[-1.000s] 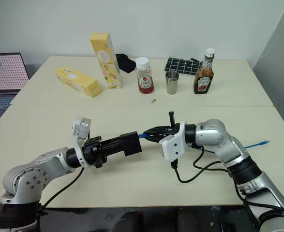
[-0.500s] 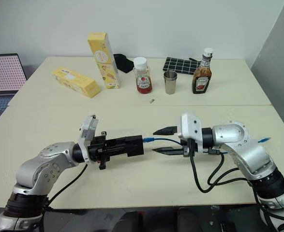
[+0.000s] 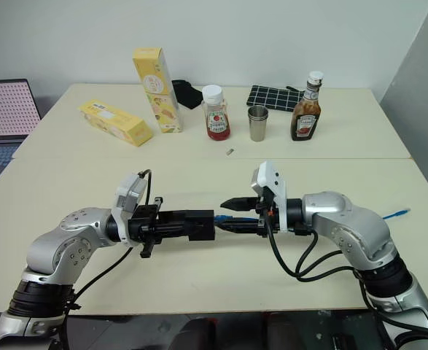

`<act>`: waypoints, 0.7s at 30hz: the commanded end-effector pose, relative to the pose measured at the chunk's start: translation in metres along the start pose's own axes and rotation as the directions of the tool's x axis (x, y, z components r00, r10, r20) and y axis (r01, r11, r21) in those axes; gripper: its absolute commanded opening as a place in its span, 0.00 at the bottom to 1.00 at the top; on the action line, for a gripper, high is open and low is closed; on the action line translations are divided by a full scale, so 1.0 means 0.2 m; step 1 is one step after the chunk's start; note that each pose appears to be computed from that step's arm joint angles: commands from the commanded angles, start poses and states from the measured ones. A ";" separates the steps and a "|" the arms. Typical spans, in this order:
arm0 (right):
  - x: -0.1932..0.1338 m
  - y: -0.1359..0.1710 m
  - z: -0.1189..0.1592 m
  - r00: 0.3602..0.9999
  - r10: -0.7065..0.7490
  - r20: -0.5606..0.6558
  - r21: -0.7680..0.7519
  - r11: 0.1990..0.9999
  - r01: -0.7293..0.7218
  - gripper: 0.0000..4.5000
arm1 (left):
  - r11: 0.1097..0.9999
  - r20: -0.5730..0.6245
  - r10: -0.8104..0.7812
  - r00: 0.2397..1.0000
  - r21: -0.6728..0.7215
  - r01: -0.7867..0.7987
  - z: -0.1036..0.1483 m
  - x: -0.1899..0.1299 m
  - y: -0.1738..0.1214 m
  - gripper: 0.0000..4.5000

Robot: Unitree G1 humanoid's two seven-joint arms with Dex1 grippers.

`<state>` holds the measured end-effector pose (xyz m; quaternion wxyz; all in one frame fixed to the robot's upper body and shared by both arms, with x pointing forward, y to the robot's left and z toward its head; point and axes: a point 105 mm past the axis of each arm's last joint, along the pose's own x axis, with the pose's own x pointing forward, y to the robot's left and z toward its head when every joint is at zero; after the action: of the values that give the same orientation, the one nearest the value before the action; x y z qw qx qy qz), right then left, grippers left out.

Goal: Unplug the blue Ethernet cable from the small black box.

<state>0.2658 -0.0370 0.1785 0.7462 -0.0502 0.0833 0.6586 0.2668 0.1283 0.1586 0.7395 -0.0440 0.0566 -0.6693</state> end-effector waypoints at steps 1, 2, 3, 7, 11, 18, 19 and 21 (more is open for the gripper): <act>0.01 0.01 0.03 0.999 0.032 0.003 -0.011 0.999 -0.032 0.52 | 0.999 0.006 -0.006 1.000 0.054 0.006 0.04 -0.01 -0.02 0.17; 0.01 0.01 0.03 0.999 0.034 0.000 -0.011 0.999 -0.034 0.52 | 0.999 0.006 -0.006 1.000 0.054 0.006 0.04 -0.01 -0.02 0.17; 0.01 0.01 0.03 0.999 0.035 -0.003 -0.012 0.999 -0.035 0.52 | 0.999 0.006 -0.006 1.000 0.054 0.005 0.04 -0.01 -0.02 0.17; 0.02 0.00 0.03 0.999 0.036 -0.013 -0.015 0.999 -0.036 0.44 | 0.998 0.005 -0.007 1.000 0.056 0.007 0.04 0.00 -0.02 0.17; 0.02 0.00 0.02 0.999 0.036 -0.022 -0.023 0.999 -0.037 0.27 | 0.998 0.004 -0.007 1.000 0.060 0.007 0.05 0.00 -0.03 0.17; 0.01 0.00 0.01 0.998 0.053 -0.038 -0.033 0.998 -0.054 0.02 | 0.998 0.000 -0.030 1.000 0.058 0.030 0.05 0.01 -0.04 0.17; 0.00 0.00 0.01 0.997 0.057 -0.042 -0.034 0.998 -0.059 0.02 | 0.998 -0.006 -0.041 0.999 0.057 0.041 0.04 0.01 -0.05 0.17; 0.00 0.00 0.01 0.997 0.066 -0.050 -0.031 0.997 -0.068 0.02 | 0.996 -0.015 -0.063 0.998 0.056 0.064 0.04 0.00 -0.07 0.17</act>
<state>0.2670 -0.0372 0.1731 0.7257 -0.0626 0.1055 0.6770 0.2639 0.1288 0.1579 0.7372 -0.0380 0.0598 -0.6720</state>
